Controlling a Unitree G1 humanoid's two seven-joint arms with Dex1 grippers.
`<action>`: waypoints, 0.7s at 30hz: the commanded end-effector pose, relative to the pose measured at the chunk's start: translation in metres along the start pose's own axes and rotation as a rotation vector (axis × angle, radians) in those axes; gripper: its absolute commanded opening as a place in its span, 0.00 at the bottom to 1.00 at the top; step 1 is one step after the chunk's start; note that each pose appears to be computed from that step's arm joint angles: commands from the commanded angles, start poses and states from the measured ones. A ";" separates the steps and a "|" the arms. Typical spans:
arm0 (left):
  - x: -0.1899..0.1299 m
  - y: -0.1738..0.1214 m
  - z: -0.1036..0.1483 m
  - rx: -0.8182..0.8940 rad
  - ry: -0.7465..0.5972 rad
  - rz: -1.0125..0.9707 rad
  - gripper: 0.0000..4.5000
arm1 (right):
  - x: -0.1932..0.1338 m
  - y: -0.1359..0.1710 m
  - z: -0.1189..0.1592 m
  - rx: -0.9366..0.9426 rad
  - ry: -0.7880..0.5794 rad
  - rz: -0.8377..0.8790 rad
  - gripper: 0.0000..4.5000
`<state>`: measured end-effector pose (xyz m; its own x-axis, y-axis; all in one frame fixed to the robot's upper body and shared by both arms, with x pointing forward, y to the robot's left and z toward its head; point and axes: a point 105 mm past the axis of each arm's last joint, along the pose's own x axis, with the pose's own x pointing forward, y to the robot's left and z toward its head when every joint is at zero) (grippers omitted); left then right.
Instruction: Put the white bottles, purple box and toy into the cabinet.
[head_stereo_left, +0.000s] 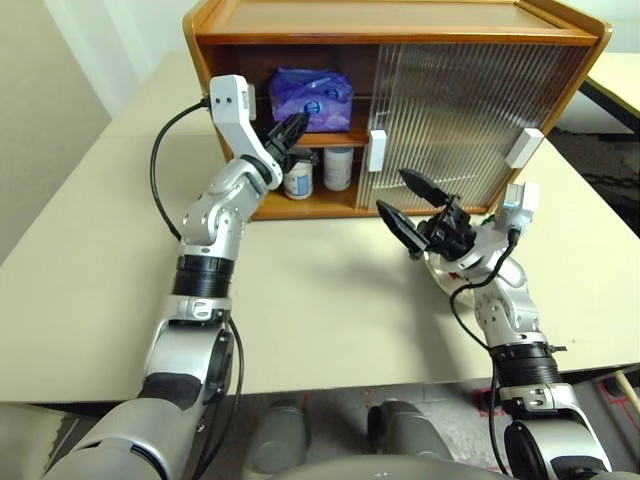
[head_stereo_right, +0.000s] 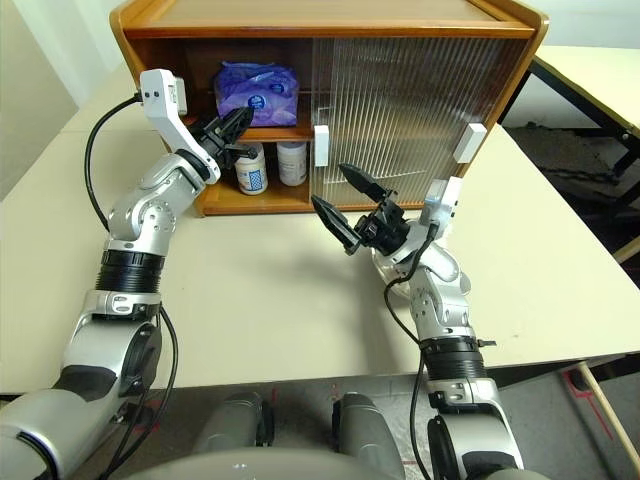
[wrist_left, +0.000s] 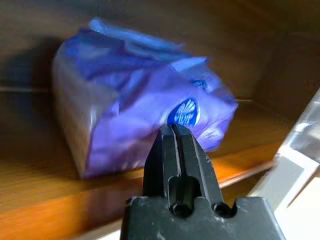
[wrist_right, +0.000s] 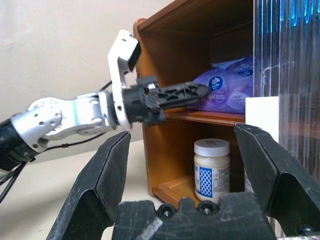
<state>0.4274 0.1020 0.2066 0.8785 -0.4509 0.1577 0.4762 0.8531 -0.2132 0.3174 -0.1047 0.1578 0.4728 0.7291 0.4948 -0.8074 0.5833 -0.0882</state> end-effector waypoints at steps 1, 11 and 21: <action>0.011 0.007 0.004 0.031 -0.027 0.034 0.01 | 0.002 0.002 0.003 -0.021 -0.003 0.007 1.00; -0.013 -0.034 0.003 -0.019 -0.049 -0.229 0.14 | -0.002 0.000 0.006 -0.025 0.004 -0.003 1.00; -0.050 -0.070 0.004 0.116 0.034 -0.422 0.58 | -0.008 -0.009 0.009 -0.036 0.010 -0.017 1.00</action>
<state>0.3575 0.0740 0.2228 0.6412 -0.7378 0.2112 0.7609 0.6468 -0.0507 0.3166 -0.1133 0.1640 0.4788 0.7287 0.4897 -0.7910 0.6000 -0.1195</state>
